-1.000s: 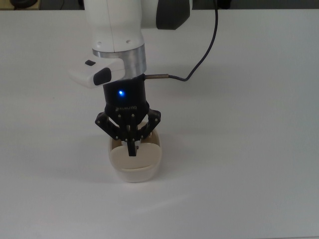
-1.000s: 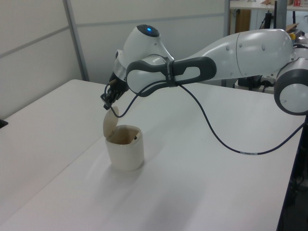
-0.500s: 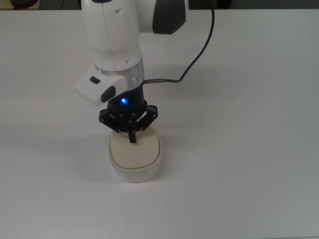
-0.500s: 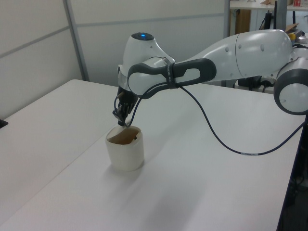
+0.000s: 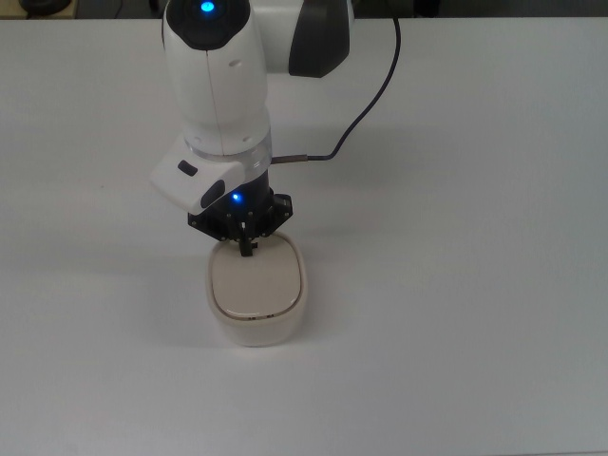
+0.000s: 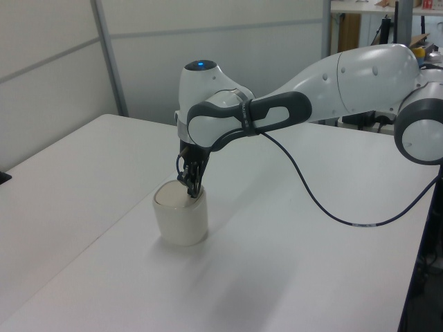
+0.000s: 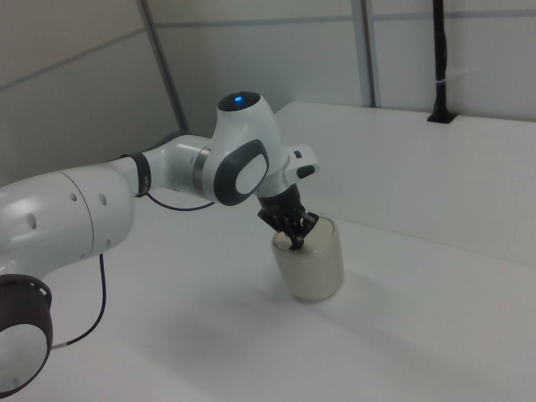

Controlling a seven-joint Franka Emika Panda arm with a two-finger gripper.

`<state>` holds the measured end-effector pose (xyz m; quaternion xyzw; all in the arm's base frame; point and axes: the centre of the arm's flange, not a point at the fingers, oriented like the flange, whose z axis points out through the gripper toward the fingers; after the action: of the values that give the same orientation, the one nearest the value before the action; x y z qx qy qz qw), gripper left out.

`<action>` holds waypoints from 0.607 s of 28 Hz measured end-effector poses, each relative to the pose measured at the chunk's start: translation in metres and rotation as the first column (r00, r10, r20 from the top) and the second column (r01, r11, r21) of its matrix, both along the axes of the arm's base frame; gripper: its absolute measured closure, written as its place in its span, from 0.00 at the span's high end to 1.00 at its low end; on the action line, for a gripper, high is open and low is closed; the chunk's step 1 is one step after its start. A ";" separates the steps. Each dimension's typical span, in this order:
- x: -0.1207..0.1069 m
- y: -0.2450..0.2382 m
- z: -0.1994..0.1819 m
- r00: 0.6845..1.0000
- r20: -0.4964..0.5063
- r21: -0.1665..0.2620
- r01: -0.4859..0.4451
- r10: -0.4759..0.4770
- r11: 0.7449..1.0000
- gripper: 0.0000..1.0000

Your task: Close the trash can

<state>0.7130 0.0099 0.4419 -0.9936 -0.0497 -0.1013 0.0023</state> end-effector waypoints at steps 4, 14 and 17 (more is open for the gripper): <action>-0.002 0.001 0.000 1.000 -0.002 -0.011 -0.006 0.005 1.000 0.03; -0.005 -0.012 0.006 1.000 -0.012 0.024 0.027 -0.027 0.999 0.04; -0.009 -0.028 0.024 0.998 -0.014 0.072 0.064 -0.063 0.995 0.07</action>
<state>0.7043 -0.0183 0.4660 -0.9945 -0.0146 -0.0970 0.0355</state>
